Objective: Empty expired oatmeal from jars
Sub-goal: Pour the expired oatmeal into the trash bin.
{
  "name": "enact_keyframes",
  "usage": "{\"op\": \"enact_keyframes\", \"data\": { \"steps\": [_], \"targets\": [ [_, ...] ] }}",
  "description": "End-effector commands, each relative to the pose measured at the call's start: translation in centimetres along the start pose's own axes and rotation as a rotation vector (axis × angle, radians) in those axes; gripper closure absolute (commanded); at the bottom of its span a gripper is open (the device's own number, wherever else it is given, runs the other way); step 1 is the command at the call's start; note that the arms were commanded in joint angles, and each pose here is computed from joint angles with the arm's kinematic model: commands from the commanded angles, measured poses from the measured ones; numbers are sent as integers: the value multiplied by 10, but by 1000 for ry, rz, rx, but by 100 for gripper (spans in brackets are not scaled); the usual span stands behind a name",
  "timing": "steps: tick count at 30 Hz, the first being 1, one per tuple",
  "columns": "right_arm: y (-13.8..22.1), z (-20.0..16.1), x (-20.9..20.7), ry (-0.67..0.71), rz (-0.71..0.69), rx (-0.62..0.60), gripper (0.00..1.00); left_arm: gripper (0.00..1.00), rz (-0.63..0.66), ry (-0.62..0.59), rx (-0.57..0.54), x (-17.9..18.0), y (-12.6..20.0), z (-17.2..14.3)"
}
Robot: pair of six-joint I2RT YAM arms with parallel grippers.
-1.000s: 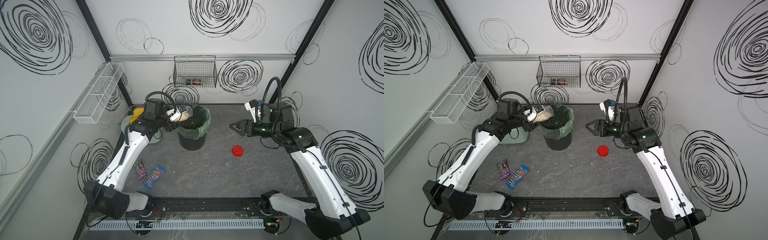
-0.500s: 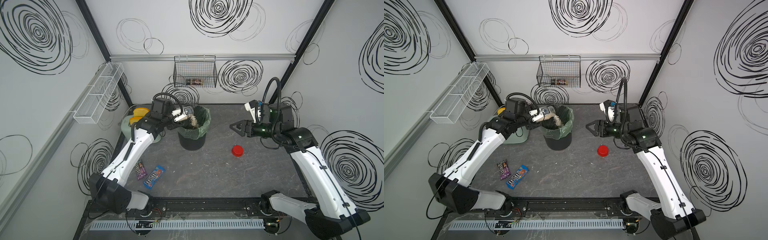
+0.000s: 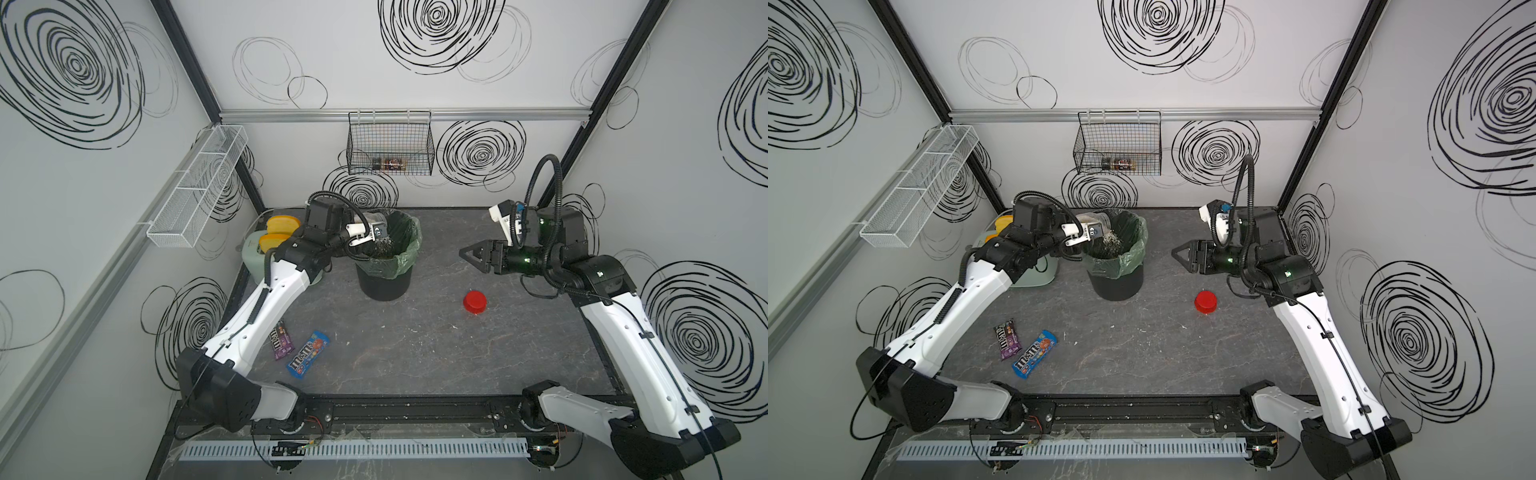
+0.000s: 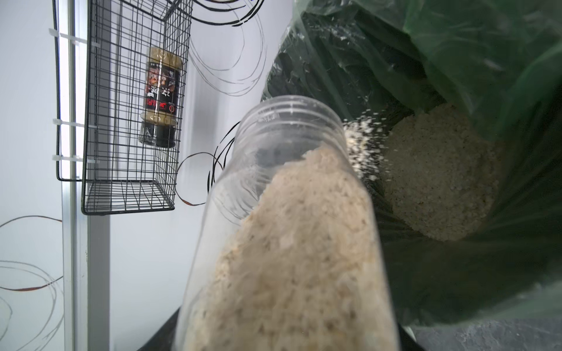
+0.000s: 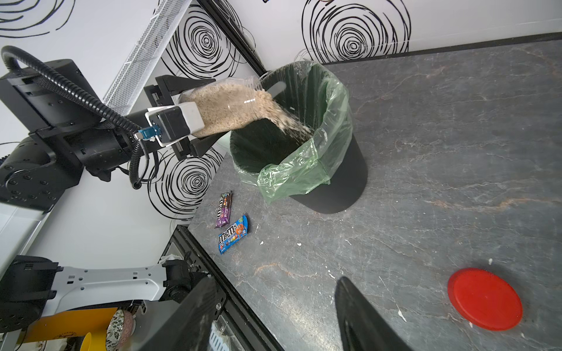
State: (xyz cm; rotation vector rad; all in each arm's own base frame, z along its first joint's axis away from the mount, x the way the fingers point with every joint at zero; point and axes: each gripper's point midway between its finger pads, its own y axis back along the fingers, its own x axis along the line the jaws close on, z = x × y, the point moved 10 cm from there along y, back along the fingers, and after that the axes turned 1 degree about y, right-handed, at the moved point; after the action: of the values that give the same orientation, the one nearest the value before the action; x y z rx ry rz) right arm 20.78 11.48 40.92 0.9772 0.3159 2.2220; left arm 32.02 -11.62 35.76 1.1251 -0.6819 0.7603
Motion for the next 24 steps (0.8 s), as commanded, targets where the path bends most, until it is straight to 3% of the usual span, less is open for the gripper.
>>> {"op": "enact_keyframes", "data": {
  "steps": [1, 11, 19, 24],
  "targets": [
    [3, -4, 0, 4, -8, 0, 35, 76, 149, -120, -53, 18, 19, 9],
    [2, -7, -2, 5, -3, 12, 35, 80, 202, -245, -24, 23, 12, 9],
    [2, -11, -2, 6, 6, 27, 35, 84, 285, -444, -6, 18, 11, 9],
    [1, -11, -1, 7, 10, 31, 35, 87, 301, -471, -17, 19, 15, 10]
  ]
}}
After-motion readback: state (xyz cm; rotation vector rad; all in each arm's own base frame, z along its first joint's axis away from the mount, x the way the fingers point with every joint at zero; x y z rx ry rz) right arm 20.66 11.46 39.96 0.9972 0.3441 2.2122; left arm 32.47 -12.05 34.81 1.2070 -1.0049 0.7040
